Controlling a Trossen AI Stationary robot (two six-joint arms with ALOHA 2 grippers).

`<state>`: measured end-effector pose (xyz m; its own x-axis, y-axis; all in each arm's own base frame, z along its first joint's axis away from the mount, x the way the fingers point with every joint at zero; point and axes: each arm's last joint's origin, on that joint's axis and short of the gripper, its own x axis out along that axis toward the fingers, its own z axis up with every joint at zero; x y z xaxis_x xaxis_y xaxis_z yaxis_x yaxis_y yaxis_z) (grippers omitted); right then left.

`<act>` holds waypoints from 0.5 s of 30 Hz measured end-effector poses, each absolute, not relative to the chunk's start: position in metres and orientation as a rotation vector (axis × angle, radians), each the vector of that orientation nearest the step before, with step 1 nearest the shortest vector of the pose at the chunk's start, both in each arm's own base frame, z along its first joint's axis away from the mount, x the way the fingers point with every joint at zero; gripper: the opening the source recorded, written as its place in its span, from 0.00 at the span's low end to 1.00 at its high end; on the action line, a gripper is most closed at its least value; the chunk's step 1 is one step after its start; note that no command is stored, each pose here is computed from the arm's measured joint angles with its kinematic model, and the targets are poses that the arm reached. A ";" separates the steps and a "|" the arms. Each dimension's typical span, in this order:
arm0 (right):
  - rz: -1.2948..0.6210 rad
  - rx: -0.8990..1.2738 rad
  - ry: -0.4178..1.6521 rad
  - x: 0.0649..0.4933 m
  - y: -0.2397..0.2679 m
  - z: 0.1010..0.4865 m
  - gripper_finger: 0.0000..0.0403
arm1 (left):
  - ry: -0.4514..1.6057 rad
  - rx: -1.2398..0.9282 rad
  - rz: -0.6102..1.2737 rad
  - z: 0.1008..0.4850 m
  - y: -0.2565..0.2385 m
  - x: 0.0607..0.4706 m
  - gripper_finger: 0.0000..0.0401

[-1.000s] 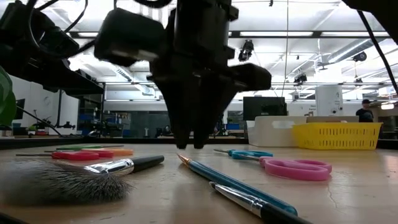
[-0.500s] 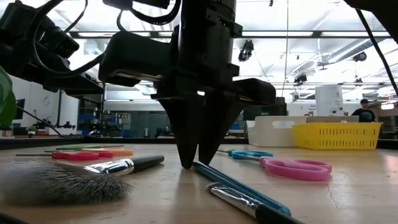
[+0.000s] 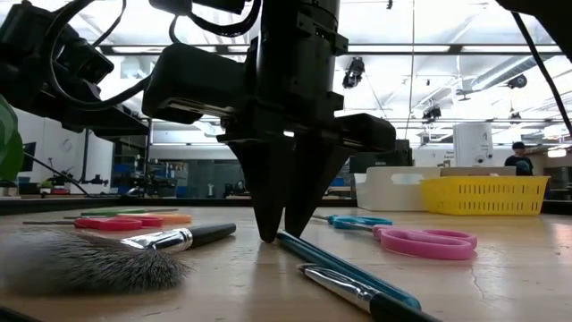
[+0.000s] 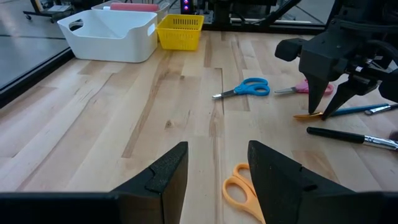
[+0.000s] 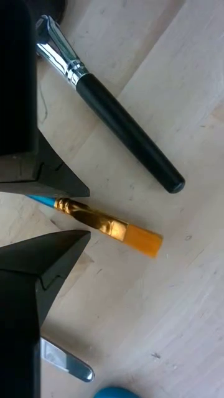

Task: Pick & Place Paint Supplies
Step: Put the blue paint brush into the white bin

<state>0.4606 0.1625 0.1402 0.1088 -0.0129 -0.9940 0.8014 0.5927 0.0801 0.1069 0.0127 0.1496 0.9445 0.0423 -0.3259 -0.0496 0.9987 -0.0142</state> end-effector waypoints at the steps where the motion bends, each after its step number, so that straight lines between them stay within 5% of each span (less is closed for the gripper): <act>1: -0.689 0.750 1.340 0.461 0.162 0.140 0.23 | 0.331 -0.022 0.047 0.150 0.013 0.107 0.42; 15: -0.694 0.744 1.341 0.460 0.162 0.140 0.16 | 0.331 -0.023 0.047 0.150 0.013 0.107 0.42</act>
<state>0.4601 0.1624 0.1398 0.1048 -0.0179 -0.9943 0.8013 0.5938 0.0738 0.1069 0.0127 0.1496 0.9446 0.0421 -0.3256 -0.0495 0.9987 -0.0145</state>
